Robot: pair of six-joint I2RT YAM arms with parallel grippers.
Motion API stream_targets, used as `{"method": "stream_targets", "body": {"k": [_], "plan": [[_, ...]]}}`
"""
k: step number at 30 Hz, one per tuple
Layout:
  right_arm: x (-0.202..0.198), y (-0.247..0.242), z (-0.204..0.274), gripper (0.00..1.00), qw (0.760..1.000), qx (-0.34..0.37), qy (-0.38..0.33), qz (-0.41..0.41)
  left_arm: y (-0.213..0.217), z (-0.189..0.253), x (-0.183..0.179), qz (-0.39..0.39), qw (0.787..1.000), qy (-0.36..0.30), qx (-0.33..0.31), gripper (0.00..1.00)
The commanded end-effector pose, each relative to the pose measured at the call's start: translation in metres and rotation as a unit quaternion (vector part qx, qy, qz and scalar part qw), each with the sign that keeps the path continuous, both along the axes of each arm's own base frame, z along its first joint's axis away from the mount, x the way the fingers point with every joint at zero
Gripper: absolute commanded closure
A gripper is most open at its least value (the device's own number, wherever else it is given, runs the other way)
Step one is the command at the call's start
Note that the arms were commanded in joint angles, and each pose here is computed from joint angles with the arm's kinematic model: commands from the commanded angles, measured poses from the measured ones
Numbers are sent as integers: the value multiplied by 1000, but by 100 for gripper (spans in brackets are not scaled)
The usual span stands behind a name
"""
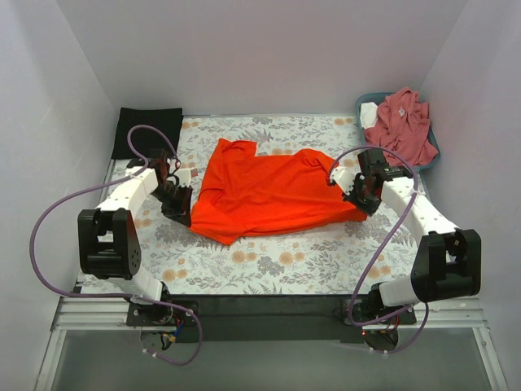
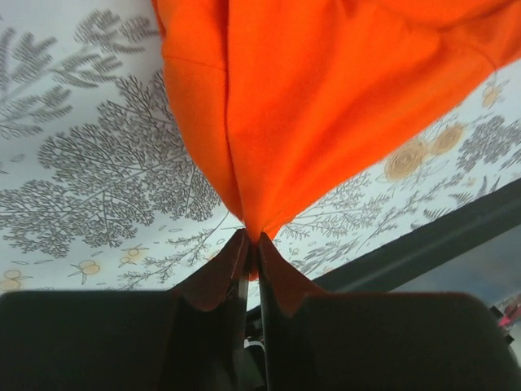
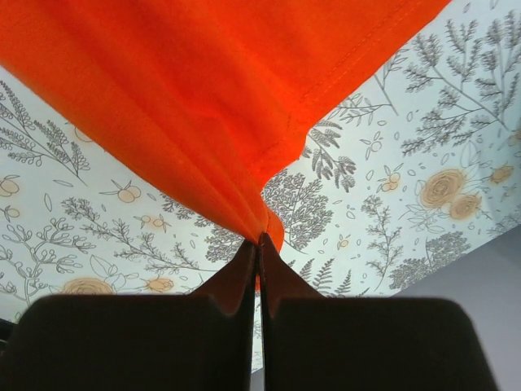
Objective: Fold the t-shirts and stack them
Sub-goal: Flatten the tshirt out
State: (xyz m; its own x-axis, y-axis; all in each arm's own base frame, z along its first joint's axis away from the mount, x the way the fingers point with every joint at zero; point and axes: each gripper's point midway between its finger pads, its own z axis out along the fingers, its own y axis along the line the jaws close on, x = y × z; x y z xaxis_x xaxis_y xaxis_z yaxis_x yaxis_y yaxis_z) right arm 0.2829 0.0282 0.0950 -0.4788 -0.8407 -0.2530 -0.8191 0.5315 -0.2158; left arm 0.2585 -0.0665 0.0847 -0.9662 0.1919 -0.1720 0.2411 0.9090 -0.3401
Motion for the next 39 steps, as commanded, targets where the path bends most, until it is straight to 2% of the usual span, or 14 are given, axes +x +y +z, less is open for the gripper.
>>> {"method": "stream_targets", "body": {"k": [1, 2, 3, 6, 11, 19, 23, 29, 30, 33, 36, 39], "plan": [[-3, 2, 1, 99, 1000, 7, -4, -4, 5, 1, -17, -19, 1000, 3, 5, 90], [-4, 1, 0, 99, 1000, 7, -3, -5, 4, 0, -19, -20, 1000, 5, 3, 88], [-4, 2, -1, 99, 1000, 7, -2, -4, 3, 0, -20, -20, 1000, 7, -2, 81], [-4, 1, -1, 99, 1000, 7, -3, -5, 1, -4, -22, -19, 1000, 16, -8, 74], [-2, 1, -1, 99, 1000, 5, -5, -4, 1, -17, -26, -18, 1000, 25, -7, 73], [-6, 1, -5, 99, 1000, 7, 2, -5, 7, -41, -26, -9, 999, 29, 14, 61], [-5, 0, -5, 99, 1000, 4, 1, -6, 5, -48, -23, -10, 999, 31, 7, 61], [-4, -2, -5, 99, 1000, -2, 0, -4, -1, -48, -16, -9, 1000, 25, -11, 73], [-4, -2, -5, 99, 1000, -2, 1, -4, -2, -48, -16, -9, 1000, 26, -14, 81], [-4, -4, -4, 99, 1000, -8, -2, -6, -4, -34, -14, -7, 999, 25, -19, 100], [-3, -6, 3, 99, 1000, -10, -14, -7, -8, 1, -5, -7, 1000, -4, -30, 100], [4, -8, 18, 99, 999, -15, -40, -8, 1, 48, 16, 10, 997, -69, -22, 100]]}}
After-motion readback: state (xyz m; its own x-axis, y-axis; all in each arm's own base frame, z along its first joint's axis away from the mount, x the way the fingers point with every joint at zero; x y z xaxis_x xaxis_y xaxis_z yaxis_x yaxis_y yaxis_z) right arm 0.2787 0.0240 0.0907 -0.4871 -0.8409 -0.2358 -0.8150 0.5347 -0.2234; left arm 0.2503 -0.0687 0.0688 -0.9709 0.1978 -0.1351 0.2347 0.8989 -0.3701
